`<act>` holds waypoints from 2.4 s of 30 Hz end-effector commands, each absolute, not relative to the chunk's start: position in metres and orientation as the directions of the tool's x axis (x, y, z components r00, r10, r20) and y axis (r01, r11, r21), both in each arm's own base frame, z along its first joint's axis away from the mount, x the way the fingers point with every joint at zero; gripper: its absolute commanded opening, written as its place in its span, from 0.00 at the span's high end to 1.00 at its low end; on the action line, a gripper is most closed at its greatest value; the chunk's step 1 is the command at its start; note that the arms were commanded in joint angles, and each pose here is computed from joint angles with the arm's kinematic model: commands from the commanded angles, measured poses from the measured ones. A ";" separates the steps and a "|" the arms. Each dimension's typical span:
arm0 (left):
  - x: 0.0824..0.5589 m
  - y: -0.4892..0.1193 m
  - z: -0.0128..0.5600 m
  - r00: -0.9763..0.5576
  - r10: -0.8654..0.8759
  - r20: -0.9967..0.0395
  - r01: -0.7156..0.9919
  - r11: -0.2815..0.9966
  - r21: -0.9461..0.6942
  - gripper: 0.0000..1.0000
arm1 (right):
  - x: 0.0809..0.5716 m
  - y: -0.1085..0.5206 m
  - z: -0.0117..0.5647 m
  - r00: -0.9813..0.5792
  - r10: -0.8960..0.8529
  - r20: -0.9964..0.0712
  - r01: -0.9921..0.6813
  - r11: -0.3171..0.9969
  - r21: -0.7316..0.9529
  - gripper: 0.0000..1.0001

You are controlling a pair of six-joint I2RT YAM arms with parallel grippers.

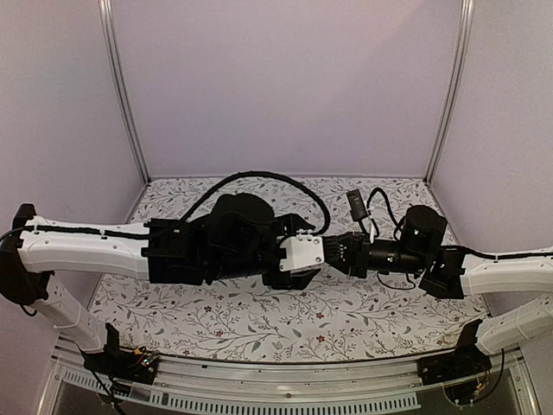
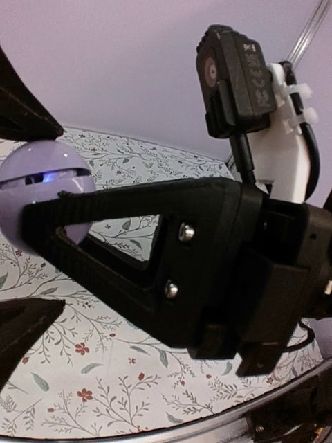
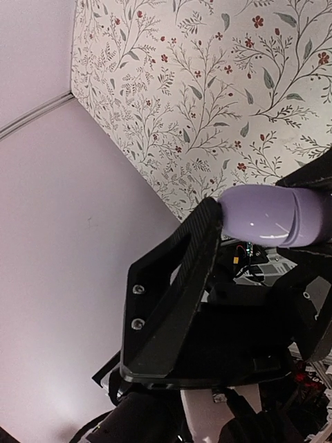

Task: Insert the wireless bluetooth earbuds into the charging case
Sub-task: Close the charging case with the earbuds at the corner of the board, then place the charging case with the earbuds at the center of the board.

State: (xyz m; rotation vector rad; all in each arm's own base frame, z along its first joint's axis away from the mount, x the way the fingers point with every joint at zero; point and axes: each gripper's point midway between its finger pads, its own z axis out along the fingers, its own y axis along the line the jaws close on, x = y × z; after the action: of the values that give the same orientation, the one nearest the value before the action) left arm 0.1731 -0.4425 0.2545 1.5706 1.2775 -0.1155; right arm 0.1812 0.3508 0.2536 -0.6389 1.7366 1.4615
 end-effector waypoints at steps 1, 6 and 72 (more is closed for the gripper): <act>0.169 -0.427 0.250 0.371 0.604 -0.705 0.811 0.159 0.563 0.01 | 0.203 0.338 0.295 -0.482 0.235 -0.844 -0.818 0.225 0.530 1.00; 0.189 -0.408 0.273 0.274 0.515 -0.812 0.828 0.303 0.471 0.00 | 0.231 0.321 0.260 -0.536 0.201 -0.820 -0.749 0.334 0.571 1.00; 0.303 -0.298 0.281 -0.269 0.182 -0.946 0.605 0.796 -0.019 0.00 | 0.432 0.225 0.052 -0.834 0.085 -0.544 -0.287 0.777 0.561 0.23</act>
State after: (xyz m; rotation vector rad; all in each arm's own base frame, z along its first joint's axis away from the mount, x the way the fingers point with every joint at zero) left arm 0.2846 -0.3149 0.2790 0.7318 1.7371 -0.3985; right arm 0.4348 0.2544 0.0363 -0.1915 2.4133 0.9646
